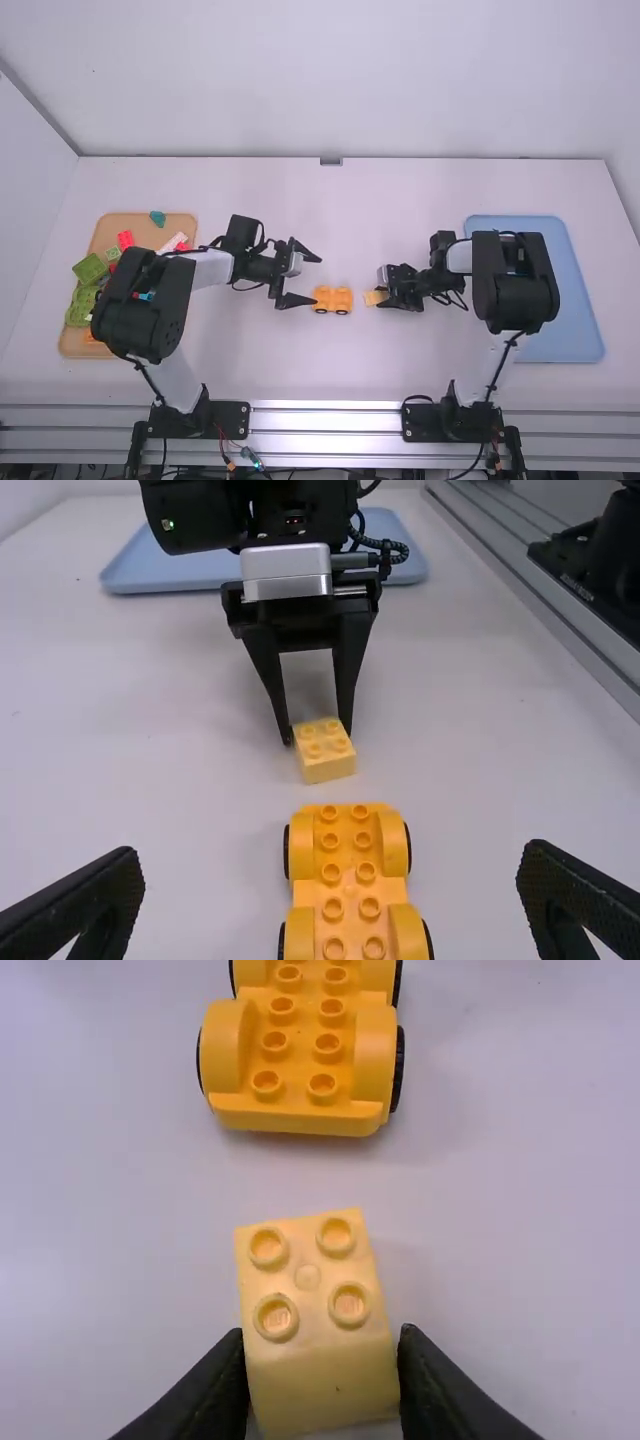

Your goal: Assemble lego blocks to make yellow taxi

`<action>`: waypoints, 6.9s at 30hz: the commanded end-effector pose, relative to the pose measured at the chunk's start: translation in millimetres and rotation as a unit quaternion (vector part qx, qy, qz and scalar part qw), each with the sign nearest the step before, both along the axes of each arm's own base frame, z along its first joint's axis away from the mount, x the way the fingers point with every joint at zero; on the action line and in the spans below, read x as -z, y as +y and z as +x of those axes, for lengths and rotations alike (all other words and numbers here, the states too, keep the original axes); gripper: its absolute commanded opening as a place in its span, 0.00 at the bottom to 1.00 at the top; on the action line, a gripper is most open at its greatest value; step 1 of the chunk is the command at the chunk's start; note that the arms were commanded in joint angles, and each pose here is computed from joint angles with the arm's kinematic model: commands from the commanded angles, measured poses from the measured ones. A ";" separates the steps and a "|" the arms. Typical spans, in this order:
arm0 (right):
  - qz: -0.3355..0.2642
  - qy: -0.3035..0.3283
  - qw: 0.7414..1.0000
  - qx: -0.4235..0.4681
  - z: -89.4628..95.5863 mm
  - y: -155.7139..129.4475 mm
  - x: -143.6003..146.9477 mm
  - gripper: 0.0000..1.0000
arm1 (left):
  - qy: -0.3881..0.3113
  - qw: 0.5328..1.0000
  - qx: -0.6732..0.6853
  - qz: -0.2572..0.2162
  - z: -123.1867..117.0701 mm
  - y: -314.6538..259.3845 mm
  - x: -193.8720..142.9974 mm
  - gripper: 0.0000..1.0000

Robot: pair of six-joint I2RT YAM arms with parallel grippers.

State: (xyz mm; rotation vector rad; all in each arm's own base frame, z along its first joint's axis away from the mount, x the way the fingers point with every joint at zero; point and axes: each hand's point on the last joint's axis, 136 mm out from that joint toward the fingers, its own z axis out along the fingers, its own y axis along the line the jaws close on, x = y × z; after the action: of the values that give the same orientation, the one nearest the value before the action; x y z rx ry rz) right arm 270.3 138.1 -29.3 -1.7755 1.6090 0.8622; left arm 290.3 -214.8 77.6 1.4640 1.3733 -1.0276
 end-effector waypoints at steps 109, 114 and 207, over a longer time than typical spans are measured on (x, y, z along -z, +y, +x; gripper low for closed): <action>0.001 -0.012 0.998 0.061 -14.9 76.4 -28.7 0.00 | 0.047 0.994 -0.026 0.099 -15.1 -34.1 108.4 0.51; 0.000 -0.013 0.998 0.061 -14.8 76.3 -28.6 0.00 | 0.047 0.994 -0.026 0.099 -15.1 -34.1 108.4 0.51; -0.022 -0.016 0.998 0.064 -8.7 79.5 -30.2 0.40 | 0.047 0.994 -0.026 0.099 -15.0 -34.1 108.4 0.52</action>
State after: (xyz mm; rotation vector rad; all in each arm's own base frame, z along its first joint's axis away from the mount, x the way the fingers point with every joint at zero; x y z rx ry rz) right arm 259.7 218.9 3.1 -1.6813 1.7050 0.7511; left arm 285.2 -252.5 -17.2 1.5269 1.5353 -0.9532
